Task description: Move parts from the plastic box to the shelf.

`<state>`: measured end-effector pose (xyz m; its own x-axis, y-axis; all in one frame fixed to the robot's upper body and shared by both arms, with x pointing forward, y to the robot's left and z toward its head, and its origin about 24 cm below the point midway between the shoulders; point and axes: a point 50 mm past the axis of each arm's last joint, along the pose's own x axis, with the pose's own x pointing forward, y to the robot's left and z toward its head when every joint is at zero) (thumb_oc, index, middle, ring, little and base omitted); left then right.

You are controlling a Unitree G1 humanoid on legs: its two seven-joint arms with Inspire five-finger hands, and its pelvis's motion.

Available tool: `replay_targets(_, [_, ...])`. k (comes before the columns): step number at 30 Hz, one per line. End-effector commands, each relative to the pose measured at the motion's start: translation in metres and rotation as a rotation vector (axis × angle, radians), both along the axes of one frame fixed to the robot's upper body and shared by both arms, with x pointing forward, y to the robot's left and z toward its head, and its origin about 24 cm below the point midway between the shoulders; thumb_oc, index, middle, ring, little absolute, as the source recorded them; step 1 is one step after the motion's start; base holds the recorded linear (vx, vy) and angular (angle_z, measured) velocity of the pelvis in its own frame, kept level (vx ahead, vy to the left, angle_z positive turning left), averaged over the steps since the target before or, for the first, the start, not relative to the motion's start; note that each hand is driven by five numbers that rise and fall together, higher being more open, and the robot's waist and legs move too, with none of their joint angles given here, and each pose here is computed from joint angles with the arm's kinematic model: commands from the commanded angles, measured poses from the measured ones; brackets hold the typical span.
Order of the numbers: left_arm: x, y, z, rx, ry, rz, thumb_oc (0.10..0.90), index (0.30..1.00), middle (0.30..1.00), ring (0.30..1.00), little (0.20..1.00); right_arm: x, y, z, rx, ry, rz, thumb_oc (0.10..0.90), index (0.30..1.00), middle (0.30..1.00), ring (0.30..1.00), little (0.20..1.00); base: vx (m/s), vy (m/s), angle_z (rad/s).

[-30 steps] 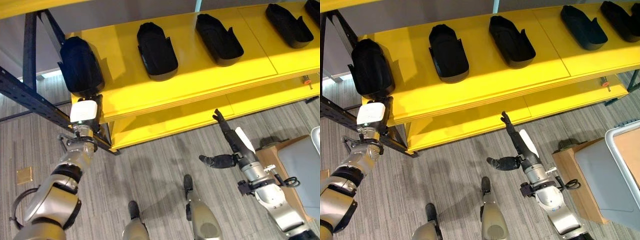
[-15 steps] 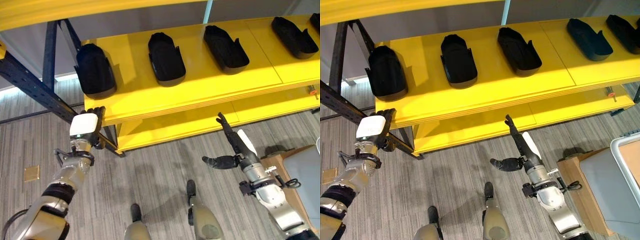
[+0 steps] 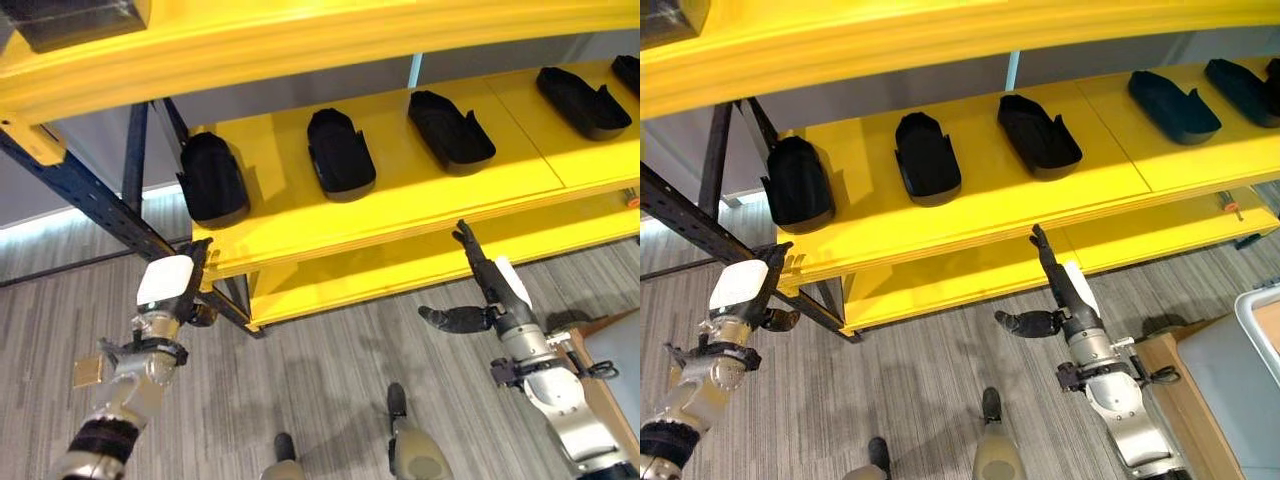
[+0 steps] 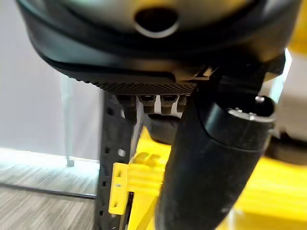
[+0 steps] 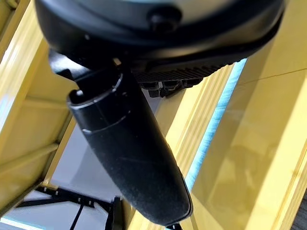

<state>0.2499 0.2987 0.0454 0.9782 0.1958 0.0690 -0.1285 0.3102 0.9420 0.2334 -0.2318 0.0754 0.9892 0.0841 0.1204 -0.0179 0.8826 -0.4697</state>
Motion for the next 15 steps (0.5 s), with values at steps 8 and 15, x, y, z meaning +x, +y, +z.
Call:
replay_targets(8, [-0.028, -0.014, 0.007, -0.572, -0.161, -0.043, 0.9, 1.0, 1.0, 1.0, 1.0, 0.0, 0.005, 0.02, 0.133, -0.12, 0.048, 0.9, 1.0, 1.0, 1.0, 1.0, 0.01, 0.001, 0.01])
replay_targets(15, [-0.037, -0.06, -0.011, -0.982, -0.1, -0.167, 0.9, 1.0, 1.0, 1.0, 1.0, 0.011, 0.029, 0.02, 0.262, -0.11, 0.138, 0.9, 1.0, 1.0, 1.0, 1.0, 0.0, 0.0, 0.0])
